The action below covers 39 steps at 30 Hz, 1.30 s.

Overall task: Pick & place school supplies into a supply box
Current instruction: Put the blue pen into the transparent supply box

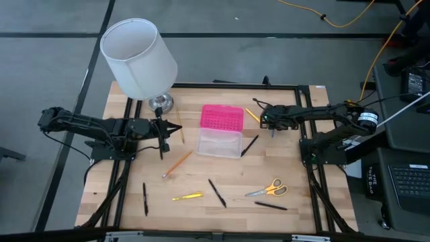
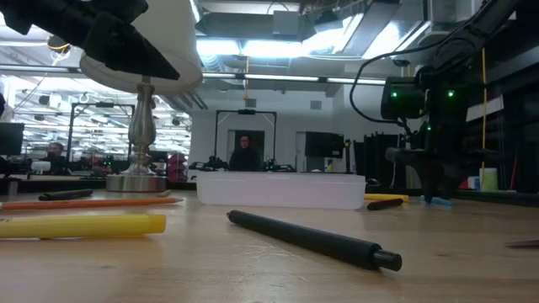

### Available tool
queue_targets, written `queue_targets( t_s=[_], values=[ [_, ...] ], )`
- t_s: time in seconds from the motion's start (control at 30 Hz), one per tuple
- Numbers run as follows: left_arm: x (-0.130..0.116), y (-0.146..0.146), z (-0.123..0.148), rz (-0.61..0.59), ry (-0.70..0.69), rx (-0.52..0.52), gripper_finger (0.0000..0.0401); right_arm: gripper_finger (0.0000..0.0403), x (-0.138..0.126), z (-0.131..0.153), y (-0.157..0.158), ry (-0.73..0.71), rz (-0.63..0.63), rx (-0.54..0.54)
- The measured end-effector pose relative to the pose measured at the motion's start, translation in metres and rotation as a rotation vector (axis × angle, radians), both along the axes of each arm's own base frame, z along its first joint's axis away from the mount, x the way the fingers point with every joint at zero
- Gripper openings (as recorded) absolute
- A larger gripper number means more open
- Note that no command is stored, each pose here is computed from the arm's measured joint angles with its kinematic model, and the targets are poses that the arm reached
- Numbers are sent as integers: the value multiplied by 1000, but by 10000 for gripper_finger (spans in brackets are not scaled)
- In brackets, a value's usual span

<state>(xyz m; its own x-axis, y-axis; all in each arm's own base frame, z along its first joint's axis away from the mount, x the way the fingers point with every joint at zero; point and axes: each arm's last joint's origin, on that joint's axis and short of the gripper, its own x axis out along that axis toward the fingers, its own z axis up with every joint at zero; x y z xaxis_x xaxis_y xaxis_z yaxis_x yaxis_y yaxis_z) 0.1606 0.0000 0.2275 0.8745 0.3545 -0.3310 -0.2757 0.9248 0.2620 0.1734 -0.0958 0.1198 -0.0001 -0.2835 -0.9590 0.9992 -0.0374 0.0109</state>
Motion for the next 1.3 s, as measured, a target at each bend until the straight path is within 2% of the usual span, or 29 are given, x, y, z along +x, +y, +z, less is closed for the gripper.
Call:
queue_targets(
  t_s=[0.2,0.73,1.1,1.3],
  values=[
    [0,0,0,0,0,0,4,93,0,0,0,-17,-24,21],
    [0,0,0,6,-7,-17,4,36,0,0,1,-19,-16,39],
    [0,0,0,5,-4,-17,4,40,-6,14,6,-73,45,47],
    [0,0,0,6,-5,-17,4,32,-7,30,12,-141,113,-4]
  ],
)
